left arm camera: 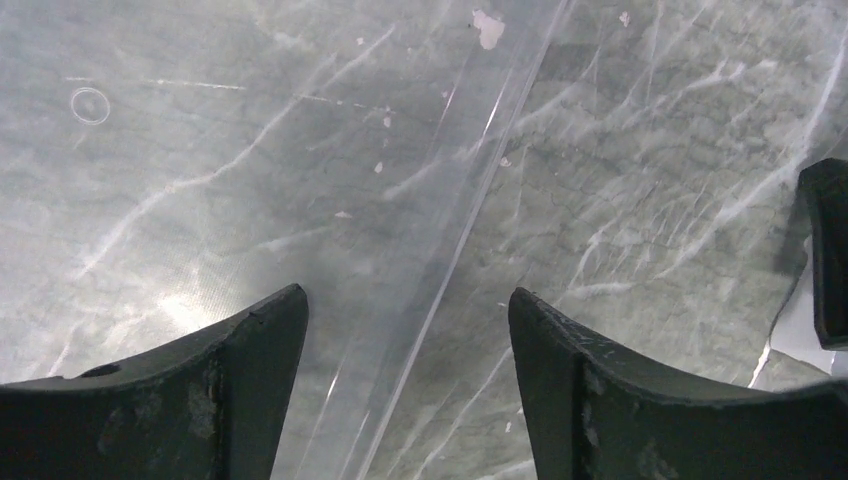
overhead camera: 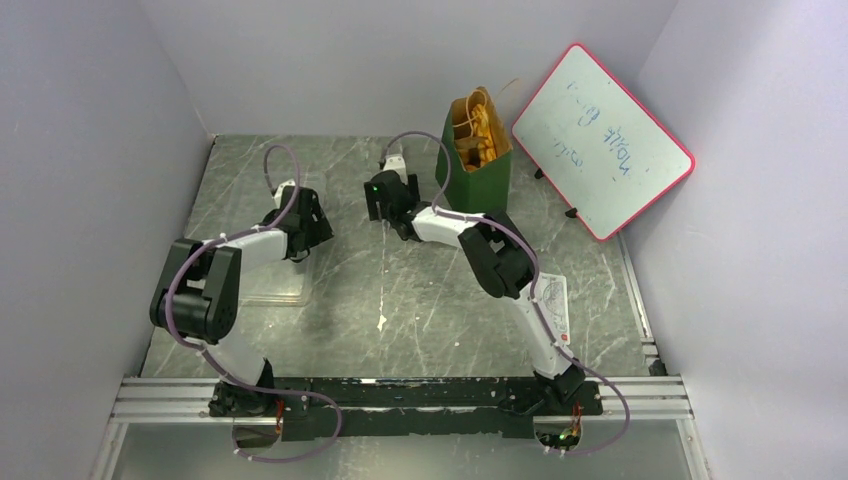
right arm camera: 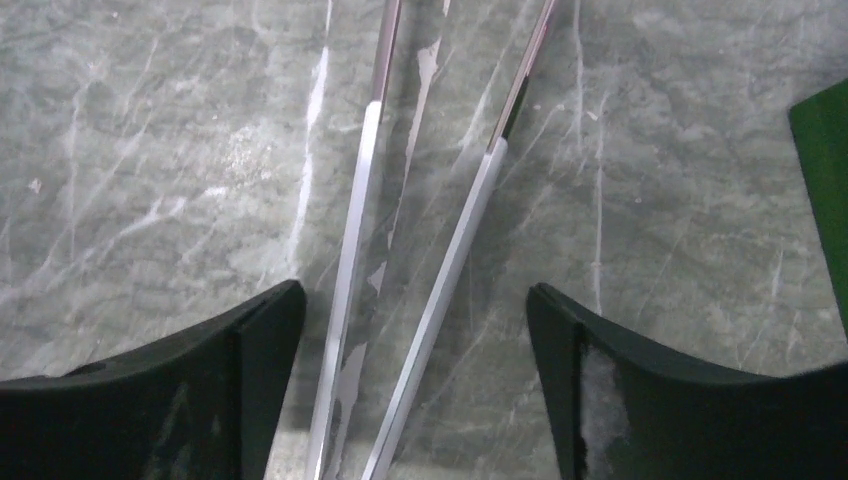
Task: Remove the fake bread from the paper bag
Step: Pick up the clamp from the center of the board.
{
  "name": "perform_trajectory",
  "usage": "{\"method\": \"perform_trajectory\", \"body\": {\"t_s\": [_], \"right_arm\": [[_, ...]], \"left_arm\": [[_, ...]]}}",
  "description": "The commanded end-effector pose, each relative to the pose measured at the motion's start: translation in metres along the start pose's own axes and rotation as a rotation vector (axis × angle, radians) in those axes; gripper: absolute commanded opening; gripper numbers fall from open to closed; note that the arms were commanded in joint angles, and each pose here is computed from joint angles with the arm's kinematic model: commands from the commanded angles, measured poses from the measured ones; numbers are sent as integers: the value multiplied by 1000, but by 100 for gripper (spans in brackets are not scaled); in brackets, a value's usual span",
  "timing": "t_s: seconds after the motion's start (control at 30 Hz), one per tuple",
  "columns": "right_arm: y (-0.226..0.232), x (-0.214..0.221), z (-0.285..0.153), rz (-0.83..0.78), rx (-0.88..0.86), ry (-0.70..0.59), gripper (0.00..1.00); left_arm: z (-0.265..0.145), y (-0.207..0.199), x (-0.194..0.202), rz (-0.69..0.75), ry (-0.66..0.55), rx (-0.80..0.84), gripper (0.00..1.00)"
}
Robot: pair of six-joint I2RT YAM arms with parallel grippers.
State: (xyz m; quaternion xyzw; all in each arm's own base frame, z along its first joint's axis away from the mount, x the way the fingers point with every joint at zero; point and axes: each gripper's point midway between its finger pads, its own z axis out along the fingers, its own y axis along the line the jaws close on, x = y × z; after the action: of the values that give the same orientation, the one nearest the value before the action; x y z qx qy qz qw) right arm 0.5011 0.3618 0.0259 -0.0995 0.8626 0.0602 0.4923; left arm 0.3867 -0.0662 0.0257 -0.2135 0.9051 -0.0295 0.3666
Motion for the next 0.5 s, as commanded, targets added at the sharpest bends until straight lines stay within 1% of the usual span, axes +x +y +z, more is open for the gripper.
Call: {"method": "perform_trajectory", "body": {"t_s": [0.0, 0.03, 0.23, 0.3, 0.33, 0.4, 0.47], "right_arm": [[-7, 11, 7, -28, 25, 14, 79], [-8, 12, 8, -25, 28, 13, 76], [-13, 23, 6, -23, 42, 18, 58], [-14, 25, 5, -31, 49, 24, 52], [-14, 27, 4, -38, 55, 27, 52], [-14, 30, 1, -56, 65, 29, 47], [-13, 31, -2, -74, 73, 24, 40]], "left_arm": [[7, -6, 7, 3, 26, 10, 73], [9, -6, 9, 5, 33, 7, 71], [14, -6, 23, 18, 68, -8, 68], [15, -7, 27, 23, 78, -5, 61], [15, -8, 29, 25, 80, -2, 56], [15, -10, 33, 30, 88, 6, 47], [15, -11, 36, 35, 96, 10, 41]]}}
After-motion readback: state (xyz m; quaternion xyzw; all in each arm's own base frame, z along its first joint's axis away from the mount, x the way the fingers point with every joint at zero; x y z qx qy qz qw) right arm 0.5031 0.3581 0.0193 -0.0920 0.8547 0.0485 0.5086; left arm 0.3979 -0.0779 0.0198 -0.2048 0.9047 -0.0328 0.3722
